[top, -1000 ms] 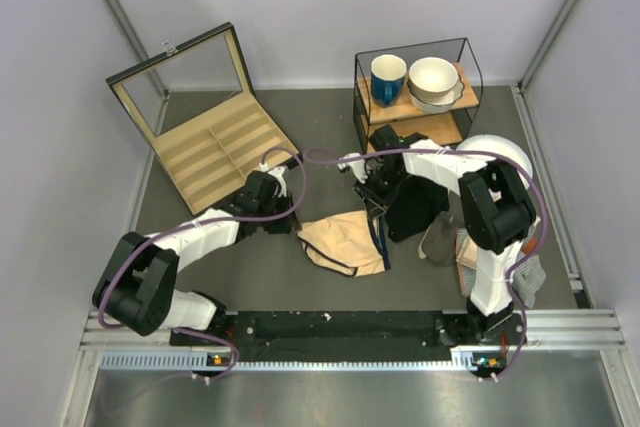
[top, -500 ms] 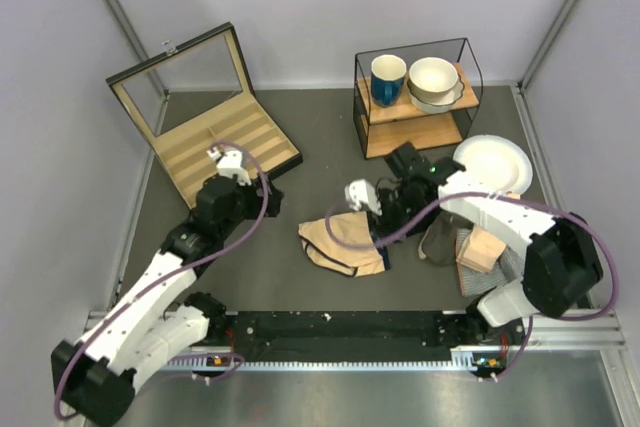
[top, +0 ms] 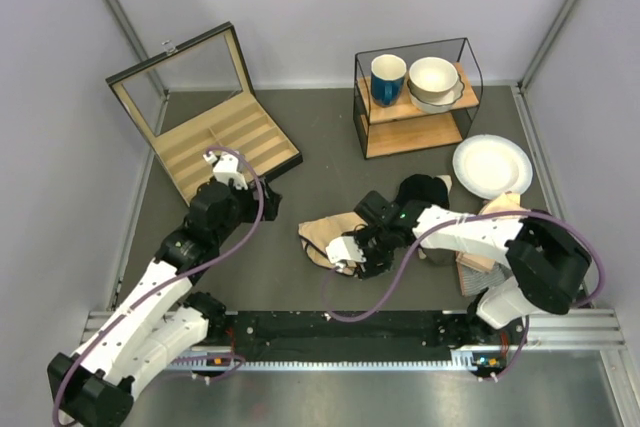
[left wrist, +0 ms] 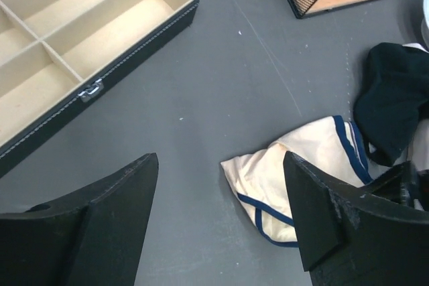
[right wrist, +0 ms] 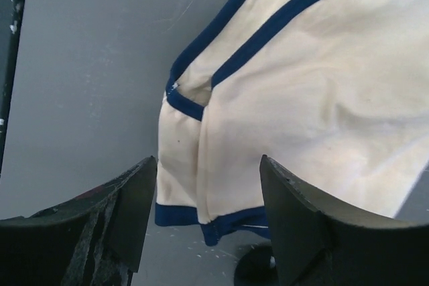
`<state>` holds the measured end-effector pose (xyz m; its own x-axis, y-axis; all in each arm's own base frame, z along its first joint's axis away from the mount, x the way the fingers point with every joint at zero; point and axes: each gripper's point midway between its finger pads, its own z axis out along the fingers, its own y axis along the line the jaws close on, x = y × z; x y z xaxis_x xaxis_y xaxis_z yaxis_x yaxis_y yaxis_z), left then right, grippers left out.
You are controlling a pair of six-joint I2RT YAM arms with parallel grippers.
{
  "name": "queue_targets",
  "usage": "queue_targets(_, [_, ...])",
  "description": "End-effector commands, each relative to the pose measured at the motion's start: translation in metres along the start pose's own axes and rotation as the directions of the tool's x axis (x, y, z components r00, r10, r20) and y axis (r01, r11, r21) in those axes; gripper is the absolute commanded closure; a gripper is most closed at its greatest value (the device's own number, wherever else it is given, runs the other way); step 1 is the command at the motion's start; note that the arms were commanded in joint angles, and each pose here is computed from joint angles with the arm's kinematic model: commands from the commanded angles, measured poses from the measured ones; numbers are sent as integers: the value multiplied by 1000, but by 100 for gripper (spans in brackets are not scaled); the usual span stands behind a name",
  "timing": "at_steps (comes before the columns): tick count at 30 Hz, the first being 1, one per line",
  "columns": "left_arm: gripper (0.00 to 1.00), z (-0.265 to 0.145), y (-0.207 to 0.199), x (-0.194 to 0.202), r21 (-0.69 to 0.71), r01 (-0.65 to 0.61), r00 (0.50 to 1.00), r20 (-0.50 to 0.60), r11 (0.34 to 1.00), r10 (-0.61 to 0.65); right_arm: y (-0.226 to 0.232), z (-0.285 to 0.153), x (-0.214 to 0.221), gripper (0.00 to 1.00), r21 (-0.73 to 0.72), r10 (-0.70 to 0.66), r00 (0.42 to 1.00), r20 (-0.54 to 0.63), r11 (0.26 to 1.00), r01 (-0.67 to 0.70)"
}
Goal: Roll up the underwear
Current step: Fold the underwear at the center of the board.
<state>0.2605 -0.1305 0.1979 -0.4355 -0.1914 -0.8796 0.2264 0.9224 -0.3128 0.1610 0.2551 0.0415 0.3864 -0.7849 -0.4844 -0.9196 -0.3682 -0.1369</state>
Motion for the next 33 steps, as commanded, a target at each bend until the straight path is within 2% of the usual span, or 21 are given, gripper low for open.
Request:
queue_targets(1, [21,10,-16,5,89,17,1000,-12,996,-16,-1,15,8,38,24,-1,998,-56,1000,2])
queue_targets(6, [37,29,-45,21,246,63,996,-82,967,-44,16,19,11,52,-24,5,997,-78,1000,-7])
queue_targets(7, [45,29,-56,28,310,70,992,-118,948,-34,18,19,12,54,-29,13,997,-79,999,-15])
queue_targets(9, [51,37,-72,35,385,94,987,-159,918,-34,22,21,15,65,-39,31,995,-90,999,-35])
queue_targets(10, [57,35,-86,35,458,104,984,-176,883,-25,21,22,15,75,-41,34,995,-95,998,-38])
queue_targets(13, [65,47,-104,44,524,150,970,-240,838,-24,18,20,14,86,-37,53,993,-104,998,-57])
queue_targets(18, [79,57,-139,72,598,197,938,-346,777,29,17,5,2,88,-37,88,994,-63,995,-90])
queue_targets(20, [85,63,-148,87,608,218,920,-390,764,47,16,-5,-8,89,-51,95,995,-13,994,-96])
queue_targets(25, [92,72,-161,126,605,281,866,-495,745,76,6,-20,-12,91,-55,158,987,37,986,-156])
queue_targets(29, [94,81,-151,164,558,333,809,-584,760,74,-5,-28,-9,91,-49,204,977,59,978,-201])
queue_targets(33, [94,85,-137,188,496,341,775,-629,799,60,-19,-32,-6,91,-34,240,969,65,971,-239])
